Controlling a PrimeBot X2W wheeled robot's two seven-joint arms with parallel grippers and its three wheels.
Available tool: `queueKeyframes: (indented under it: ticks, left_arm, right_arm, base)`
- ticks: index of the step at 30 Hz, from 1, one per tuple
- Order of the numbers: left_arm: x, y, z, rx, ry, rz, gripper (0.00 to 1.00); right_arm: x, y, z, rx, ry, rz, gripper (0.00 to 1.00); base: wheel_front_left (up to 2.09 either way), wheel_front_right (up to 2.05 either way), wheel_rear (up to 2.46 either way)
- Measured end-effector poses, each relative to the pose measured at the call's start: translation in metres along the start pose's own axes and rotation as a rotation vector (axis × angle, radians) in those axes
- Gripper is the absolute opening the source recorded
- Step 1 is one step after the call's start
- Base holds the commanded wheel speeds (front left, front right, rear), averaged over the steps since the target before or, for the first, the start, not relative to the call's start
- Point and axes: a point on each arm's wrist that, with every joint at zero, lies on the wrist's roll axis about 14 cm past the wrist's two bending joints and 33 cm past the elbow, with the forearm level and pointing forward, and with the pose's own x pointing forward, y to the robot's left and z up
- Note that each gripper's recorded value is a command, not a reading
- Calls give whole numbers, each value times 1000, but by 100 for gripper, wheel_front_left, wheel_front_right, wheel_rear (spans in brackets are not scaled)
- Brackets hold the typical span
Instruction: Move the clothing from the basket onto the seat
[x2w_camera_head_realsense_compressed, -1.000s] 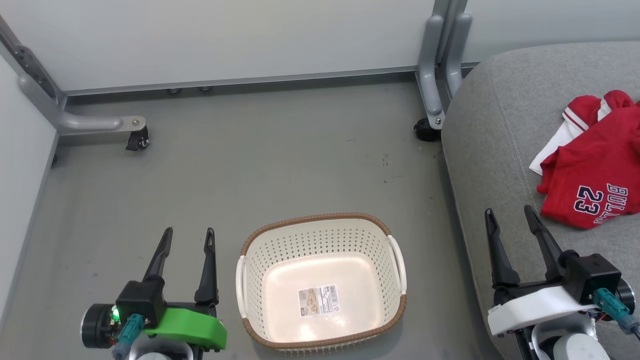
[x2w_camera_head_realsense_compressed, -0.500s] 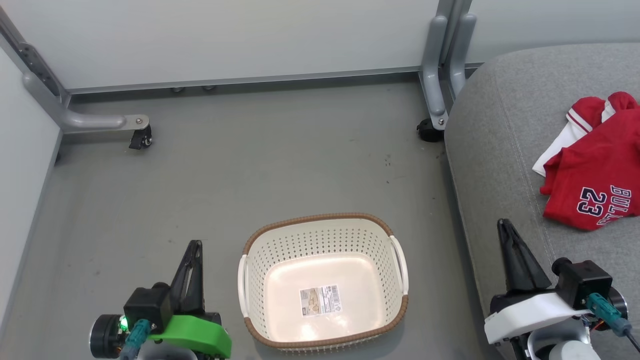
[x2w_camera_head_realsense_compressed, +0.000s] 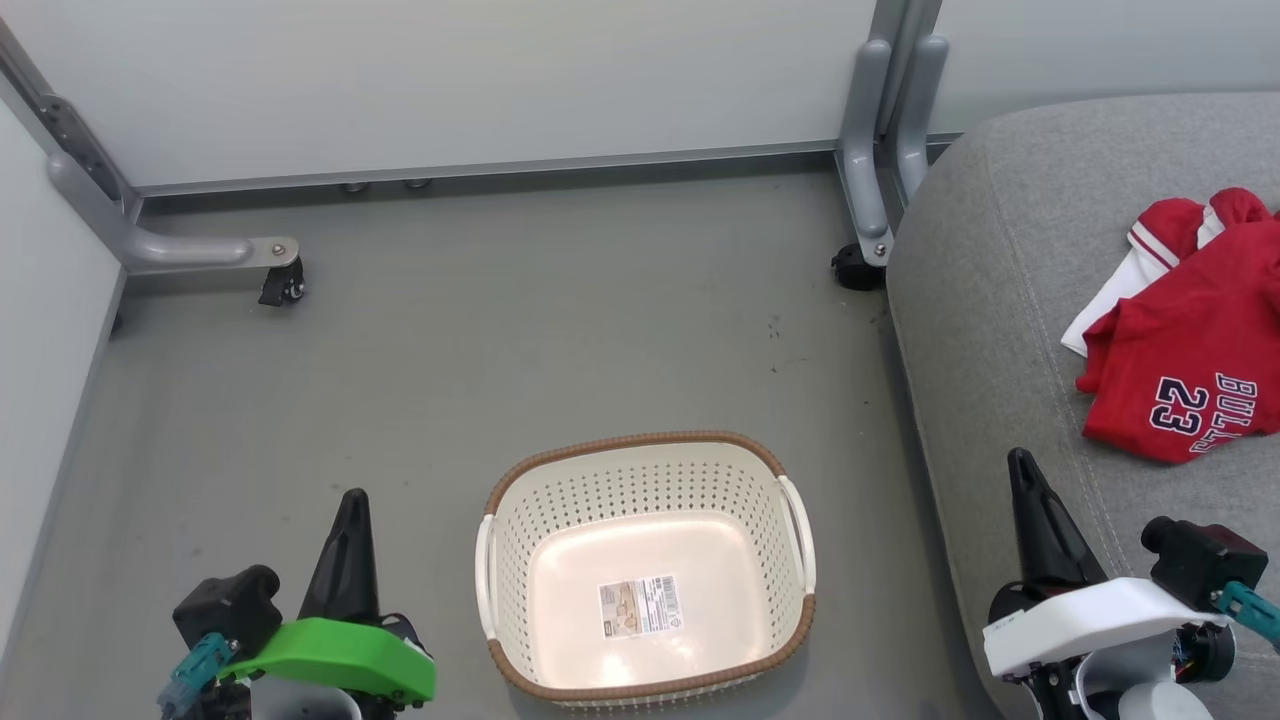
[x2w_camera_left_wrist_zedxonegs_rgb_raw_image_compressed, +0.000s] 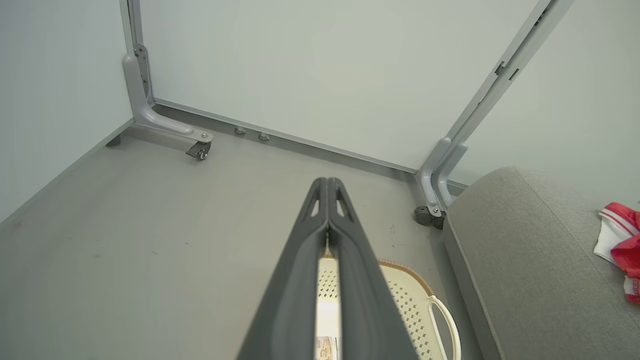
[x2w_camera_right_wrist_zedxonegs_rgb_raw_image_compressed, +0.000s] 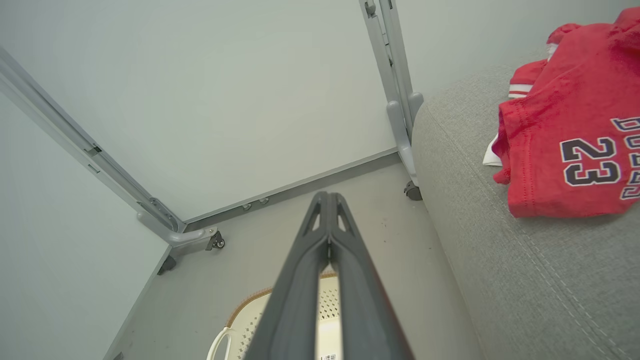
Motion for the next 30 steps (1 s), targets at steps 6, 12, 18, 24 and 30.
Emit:
queueKeyframes:
  ticks: [6,12,18,24,30]
  left_arm:
    - [0,6,1,-99,7,22,0]
    - [0,10,2,-198,13,38,0]
    - [0,14,5,-290,10,55,0]
    - [1,16,6,-377,14,62,0]
    - [2,18,9,-452,9,66,0]
  right_arm:
    - [3,-3,2,97,-3,-12,0]
    - [2,-8,2,192,0,-29,0]
    - [5,-10,5,284,-8,-37,0]
    - [4,-13,4,366,-3,-51,0]
    - [6,-15,5,444,-8,-57,0]
  base:
    - [0,0,0]
    - [0,0,0]
    - [0,0,0]
    - [0,0,0]
    - [0,0,0]
